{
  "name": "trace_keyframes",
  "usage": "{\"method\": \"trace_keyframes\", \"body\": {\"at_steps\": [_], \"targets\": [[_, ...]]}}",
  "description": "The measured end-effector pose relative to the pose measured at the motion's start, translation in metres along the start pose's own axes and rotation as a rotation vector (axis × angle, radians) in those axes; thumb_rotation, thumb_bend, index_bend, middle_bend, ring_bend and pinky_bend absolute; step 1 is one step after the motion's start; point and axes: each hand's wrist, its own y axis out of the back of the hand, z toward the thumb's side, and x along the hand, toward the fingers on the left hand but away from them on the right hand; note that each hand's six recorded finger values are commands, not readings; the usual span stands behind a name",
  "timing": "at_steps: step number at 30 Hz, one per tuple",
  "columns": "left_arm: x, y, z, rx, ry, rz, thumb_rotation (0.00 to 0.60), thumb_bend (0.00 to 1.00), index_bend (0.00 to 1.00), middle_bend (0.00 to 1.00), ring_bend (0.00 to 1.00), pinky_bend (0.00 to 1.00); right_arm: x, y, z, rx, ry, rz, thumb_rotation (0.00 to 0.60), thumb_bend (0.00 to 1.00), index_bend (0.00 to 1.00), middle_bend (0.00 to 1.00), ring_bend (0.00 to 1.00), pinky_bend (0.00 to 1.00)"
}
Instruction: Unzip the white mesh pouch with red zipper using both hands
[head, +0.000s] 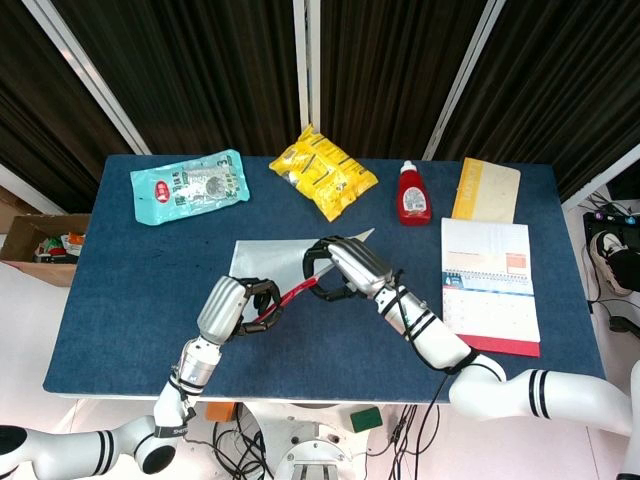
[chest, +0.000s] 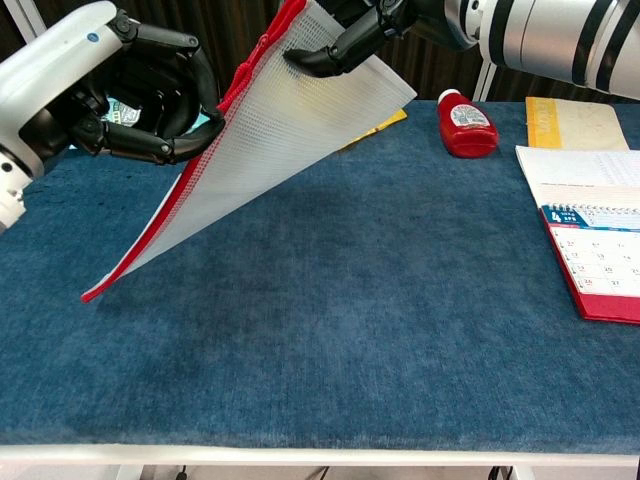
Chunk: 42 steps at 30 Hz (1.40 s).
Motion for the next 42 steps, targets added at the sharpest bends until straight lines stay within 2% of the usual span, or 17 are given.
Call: {"method": "trace_keyframes", "body": {"at_steps": [10,16,21,32,38,42], "targets": [[-0.011,-0.003,-0.017,0.056,0.035,-0.023,0.6,0.46,0.59,0.77,0.71,0.85,0.005,0.012,-0.002,-0.024,0.007,-0.032,0.6,0.53,0.82,0.57,0.33,0.33],[-0.022,-0.003,-0.038,0.132,0.078,-0.048,0.6,0.46,0.59,0.77,0.71,0.85,0.013,0.022,-0.005,-0.038,0.01,-0.049,0.6,0.53,0.82,0.57,0.33,0.33],[-0.036,0.001,-0.068,0.234,0.144,-0.065,0.6,0.46,0.59,0.77,0.71,0.85,0.019,0.027,-0.009,-0.047,0.01,-0.057,0.6,0.53,0.83,0.57,0.33,0.33],[-0.068,0.016,-0.13,0.371,0.331,-0.111,0.6,0.46,0.59,0.77,0.71,0.85,0.029,0.037,-0.018,-0.069,0.011,-0.071,0.6,0.53,0.83,0.57,0.34,0.33],[-0.077,0.022,-0.15,0.402,0.398,-0.128,0.6,0.46,0.6,0.77,0.71,0.85,0.033,0.038,-0.024,-0.068,0.002,-0.07,0.6,0.53,0.83,0.57,0.34,0.33],[-0.08,0.026,-0.153,0.414,0.409,-0.128,0.6,0.46,0.6,0.77,0.71,0.85,0.034,0.038,-0.027,-0.06,-0.004,-0.072,0.6,0.53,0.83,0.57,0.34,0.33]]}}
